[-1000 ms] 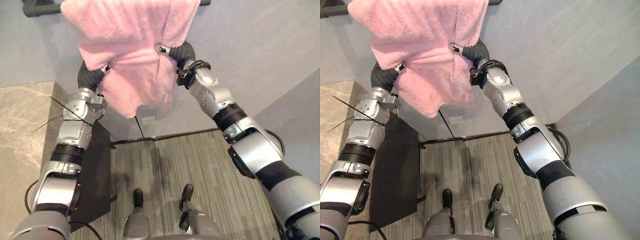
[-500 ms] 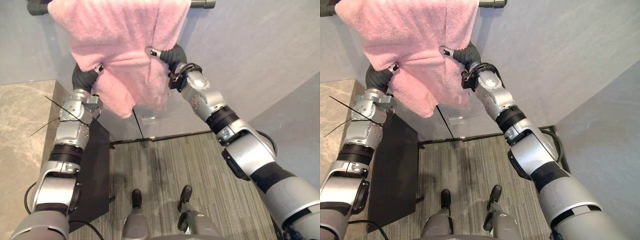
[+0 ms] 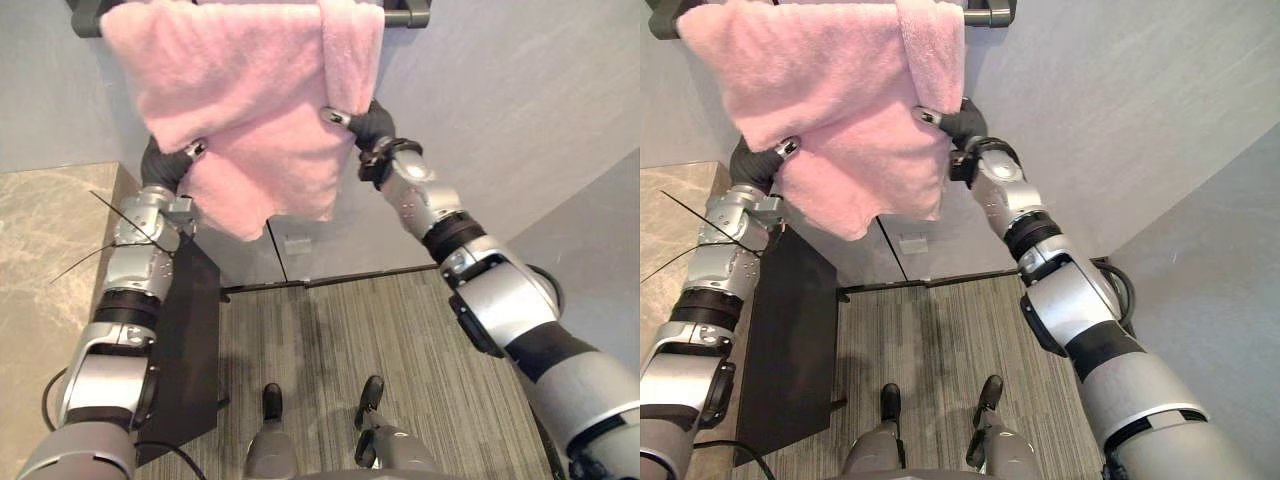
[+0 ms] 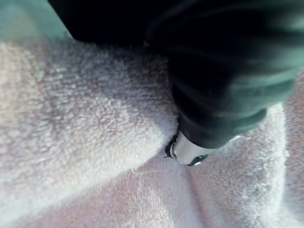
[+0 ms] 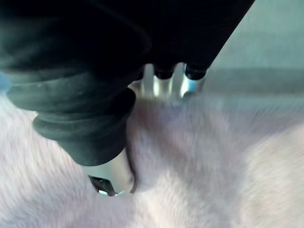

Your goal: Organize washtable

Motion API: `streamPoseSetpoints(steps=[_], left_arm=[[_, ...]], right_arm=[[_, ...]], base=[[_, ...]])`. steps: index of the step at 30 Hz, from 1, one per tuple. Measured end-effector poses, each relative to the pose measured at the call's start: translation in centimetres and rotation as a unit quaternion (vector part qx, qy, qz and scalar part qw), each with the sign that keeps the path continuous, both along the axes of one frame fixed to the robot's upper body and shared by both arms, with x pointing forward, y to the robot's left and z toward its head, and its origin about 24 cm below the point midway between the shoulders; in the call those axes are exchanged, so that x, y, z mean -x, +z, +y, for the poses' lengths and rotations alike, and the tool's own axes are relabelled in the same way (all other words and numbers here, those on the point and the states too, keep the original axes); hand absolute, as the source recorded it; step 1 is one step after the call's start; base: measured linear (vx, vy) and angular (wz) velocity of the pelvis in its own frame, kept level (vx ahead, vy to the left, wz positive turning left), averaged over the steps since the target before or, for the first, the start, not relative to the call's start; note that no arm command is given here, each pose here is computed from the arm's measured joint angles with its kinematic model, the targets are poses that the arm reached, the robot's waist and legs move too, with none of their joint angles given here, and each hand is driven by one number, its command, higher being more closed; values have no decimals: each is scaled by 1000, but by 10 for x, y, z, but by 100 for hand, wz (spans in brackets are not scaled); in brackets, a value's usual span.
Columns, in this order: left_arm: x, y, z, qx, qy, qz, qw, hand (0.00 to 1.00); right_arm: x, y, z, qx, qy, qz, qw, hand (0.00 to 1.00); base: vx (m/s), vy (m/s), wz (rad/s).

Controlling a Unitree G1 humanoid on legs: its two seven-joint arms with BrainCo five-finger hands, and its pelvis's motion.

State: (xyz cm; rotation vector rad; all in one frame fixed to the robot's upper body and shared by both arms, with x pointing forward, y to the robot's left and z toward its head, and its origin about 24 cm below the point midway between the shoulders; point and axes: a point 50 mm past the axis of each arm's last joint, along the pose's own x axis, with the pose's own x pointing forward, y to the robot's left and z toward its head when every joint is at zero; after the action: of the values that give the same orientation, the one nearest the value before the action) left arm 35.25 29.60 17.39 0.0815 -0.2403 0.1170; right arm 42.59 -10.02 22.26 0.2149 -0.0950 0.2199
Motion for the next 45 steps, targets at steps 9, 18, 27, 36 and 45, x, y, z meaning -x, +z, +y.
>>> streamPoseSetpoints(steps=[9,18,27,36,45], left_arm=[[3,-2,6,1,-5,12,1000,0],[31,-22,40,-68,-34,96,992,0],[45,-20,74,-82,47,108,990,0],[107,52,96,30,281,-203,937,0],[118,89,37,20,185,-357,915,0]], right_arm=[[0,10,-19,-20,-13,-15,1000,0],[3,28,-64,-3,-50,-48,998,0],[17,17,-109,-14,-86,-68,994,0],[70,48,-151,-71,-210,-240,945,0],[98,64,-42,-49,35,-348,936,0]], base=[[0,0,0],[4,20,-2],[-19,26,2],[23,19,2],[-13,36,-2]])
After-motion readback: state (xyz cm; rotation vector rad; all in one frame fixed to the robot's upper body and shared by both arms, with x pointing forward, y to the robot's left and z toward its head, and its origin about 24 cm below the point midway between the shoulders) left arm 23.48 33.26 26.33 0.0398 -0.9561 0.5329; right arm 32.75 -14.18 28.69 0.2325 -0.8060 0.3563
